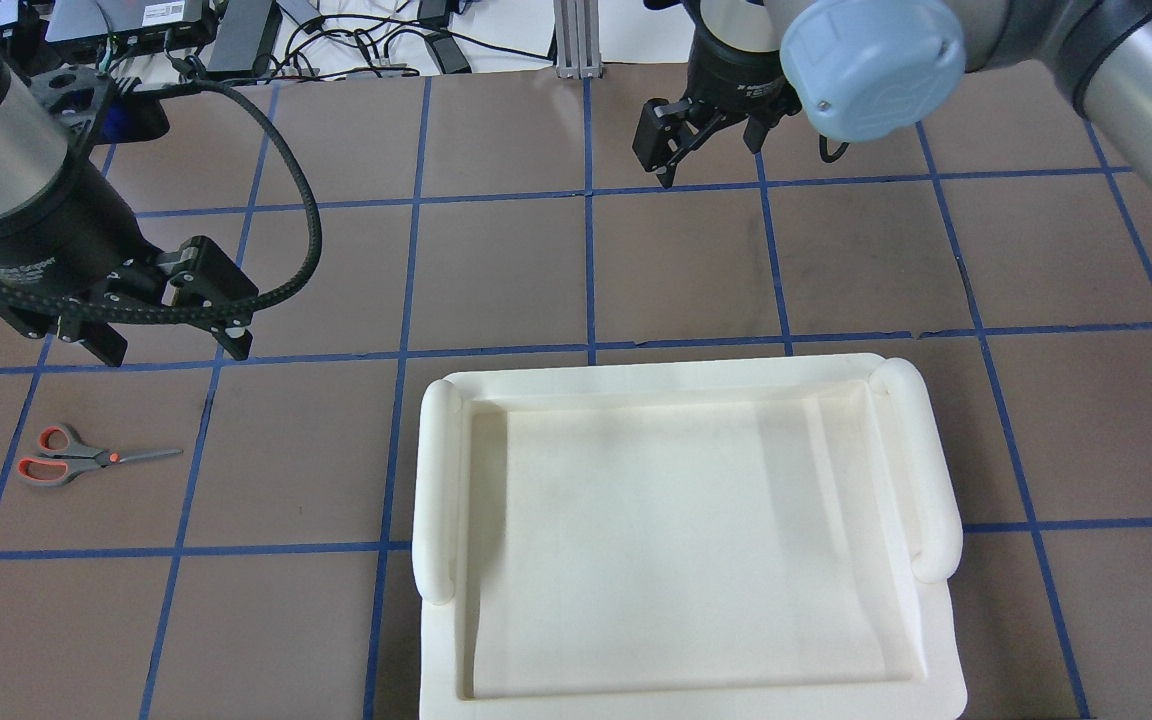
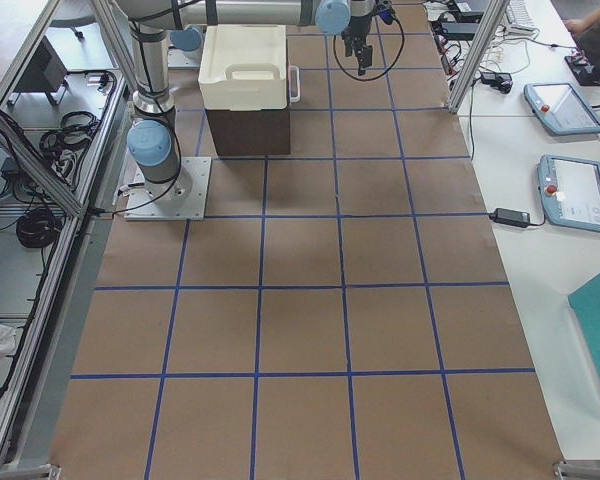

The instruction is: Place scissors in drawer with both arms

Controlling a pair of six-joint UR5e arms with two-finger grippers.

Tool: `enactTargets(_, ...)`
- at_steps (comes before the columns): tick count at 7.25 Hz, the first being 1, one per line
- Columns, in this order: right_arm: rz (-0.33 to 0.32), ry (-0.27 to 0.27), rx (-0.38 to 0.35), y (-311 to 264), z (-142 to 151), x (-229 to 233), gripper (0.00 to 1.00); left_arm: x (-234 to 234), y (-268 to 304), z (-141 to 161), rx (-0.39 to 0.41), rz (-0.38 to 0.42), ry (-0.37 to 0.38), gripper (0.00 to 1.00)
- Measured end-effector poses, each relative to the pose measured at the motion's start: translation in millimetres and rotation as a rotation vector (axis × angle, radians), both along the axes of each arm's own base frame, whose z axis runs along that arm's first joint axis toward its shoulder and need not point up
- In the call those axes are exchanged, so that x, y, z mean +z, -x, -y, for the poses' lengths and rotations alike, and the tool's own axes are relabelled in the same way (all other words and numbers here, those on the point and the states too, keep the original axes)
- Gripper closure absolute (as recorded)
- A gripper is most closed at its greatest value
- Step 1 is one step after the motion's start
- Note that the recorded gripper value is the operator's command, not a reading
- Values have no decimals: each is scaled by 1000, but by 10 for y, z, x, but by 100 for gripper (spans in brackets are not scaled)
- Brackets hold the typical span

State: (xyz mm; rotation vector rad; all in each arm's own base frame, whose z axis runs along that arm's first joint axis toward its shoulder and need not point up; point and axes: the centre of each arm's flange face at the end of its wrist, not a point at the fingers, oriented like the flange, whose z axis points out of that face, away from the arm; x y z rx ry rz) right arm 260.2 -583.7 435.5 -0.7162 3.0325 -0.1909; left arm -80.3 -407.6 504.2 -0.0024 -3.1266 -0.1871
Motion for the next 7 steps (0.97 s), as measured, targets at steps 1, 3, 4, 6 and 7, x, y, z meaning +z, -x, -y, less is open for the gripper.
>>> enactTargets(1,-22,10,87,-192,2,-119,0,-186,-264,36,-48,-18,-28,2)
enactTargets(3,-71,-4,157,-417,-79,-314,0,-512,-1021,36,-192,-89,-73,1)
enactTargets(4,-78,-13,161,-459,-126,-383,0,-705,-1413,18,-297,-137,-79,0)
enactTargets(6,-93,-43,218,-517,-275,-475,0,-1006,-2089,5,-625,-198,-76,0)
enactTargets(7,-128,-47,282,-511,-328,-492,0,-1122,-2358,21,-774,-180,-118,0)
